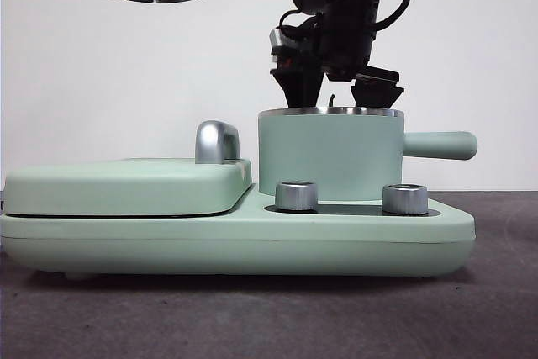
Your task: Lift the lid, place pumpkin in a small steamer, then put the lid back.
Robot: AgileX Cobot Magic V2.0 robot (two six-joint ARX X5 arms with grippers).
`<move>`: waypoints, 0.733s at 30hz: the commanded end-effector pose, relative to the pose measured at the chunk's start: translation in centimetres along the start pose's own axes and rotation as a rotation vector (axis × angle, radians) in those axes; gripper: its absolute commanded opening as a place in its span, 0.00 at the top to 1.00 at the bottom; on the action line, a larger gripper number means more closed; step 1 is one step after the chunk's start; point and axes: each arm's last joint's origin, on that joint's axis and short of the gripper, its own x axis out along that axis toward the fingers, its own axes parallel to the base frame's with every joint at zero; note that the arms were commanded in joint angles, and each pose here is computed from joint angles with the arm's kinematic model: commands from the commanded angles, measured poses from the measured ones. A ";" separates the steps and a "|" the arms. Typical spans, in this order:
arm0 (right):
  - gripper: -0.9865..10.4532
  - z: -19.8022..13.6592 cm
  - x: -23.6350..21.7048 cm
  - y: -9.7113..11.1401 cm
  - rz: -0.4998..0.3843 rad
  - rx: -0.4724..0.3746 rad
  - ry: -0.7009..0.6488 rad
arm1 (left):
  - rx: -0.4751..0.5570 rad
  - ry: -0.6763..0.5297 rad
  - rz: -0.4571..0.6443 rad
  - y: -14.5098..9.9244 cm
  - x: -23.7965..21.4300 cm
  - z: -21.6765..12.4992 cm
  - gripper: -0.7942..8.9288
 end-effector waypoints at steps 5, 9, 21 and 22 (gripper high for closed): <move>0.63 0.8 2.2 0.5 -0.016 -0.030 0.031 | 0.015 -0.044 0.004 0.0 -0.3 0.9 0.87; 0.63 0.9 2.2 0.6 -0.016 -0.030 0.023 | 0.015 -0.044 0.003 0.0 -0.3 0.9 0.87; 0.63 0.9 2.6 0.9 -0.007 -0.030 0.030 | 0.011 -0.044 0.003 0.0 -0.3 0.9 0.87; 0.63 1.0 2.7 0.9 -0.007 -0.030 0.031 | 0.010 -0.044 0.003 0.0 -0.3 0.9 0.87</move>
